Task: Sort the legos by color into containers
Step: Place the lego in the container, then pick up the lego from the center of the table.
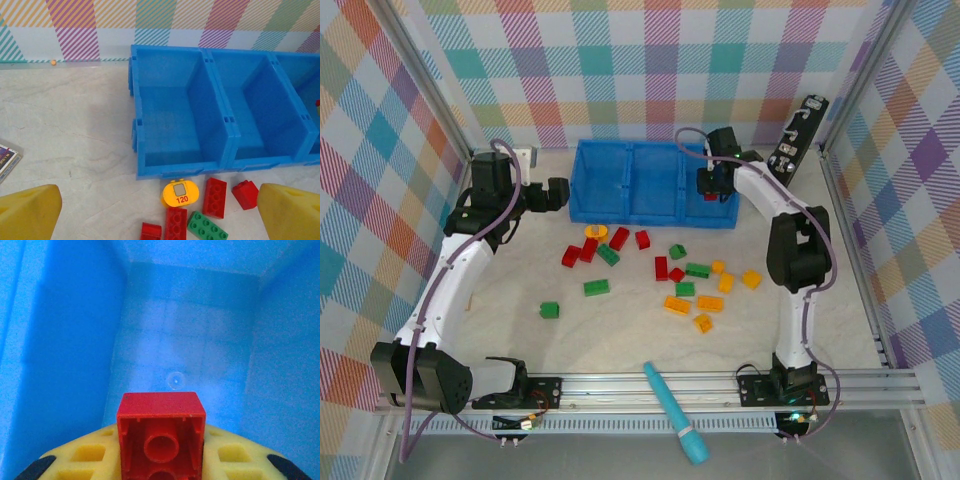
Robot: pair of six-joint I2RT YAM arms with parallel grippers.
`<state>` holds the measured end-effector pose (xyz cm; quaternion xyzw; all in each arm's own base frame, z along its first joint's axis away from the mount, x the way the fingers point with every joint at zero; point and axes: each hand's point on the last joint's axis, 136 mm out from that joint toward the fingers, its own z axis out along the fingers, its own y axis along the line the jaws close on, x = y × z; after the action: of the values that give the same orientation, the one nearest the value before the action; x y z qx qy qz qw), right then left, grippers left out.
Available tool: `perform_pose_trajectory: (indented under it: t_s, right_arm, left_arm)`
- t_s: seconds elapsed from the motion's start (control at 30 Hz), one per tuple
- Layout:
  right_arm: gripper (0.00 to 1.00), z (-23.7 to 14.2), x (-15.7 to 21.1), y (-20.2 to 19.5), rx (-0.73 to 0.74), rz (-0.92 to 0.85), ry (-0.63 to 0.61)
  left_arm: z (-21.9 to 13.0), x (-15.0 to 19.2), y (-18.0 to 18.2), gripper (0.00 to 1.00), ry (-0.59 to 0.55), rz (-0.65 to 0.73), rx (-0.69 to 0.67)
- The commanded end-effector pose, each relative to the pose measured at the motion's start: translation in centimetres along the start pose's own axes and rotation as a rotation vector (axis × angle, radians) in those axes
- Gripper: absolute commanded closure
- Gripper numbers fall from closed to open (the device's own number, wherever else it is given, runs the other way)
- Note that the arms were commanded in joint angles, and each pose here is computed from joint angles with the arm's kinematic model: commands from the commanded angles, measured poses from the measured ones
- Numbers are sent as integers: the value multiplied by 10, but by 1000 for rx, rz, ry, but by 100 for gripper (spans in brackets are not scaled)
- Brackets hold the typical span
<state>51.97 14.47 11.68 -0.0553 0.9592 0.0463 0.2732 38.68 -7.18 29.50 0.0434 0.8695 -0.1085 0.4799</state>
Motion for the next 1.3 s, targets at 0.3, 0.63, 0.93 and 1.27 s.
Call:
perform_pose_trajectory:
  t_s: [0.3,0.63,0.93,1.27]
  right_arm:
    - [52,-1,-3,11,-42,-45,-3]
    - [46,-70,31,44,-147,-269,-28]
    - [38,-112,148,83,-459,-699,86]
    - [36,-71,215,89,-360,-986,157]
  left_arm:
    - [2,19,-4,0,50,47,19]
    - [-3,18,-14,0,43,53,74]
    - [-4,21,-21,0,43,71,114]
    - [-8,23,-23,0,41,91,124]
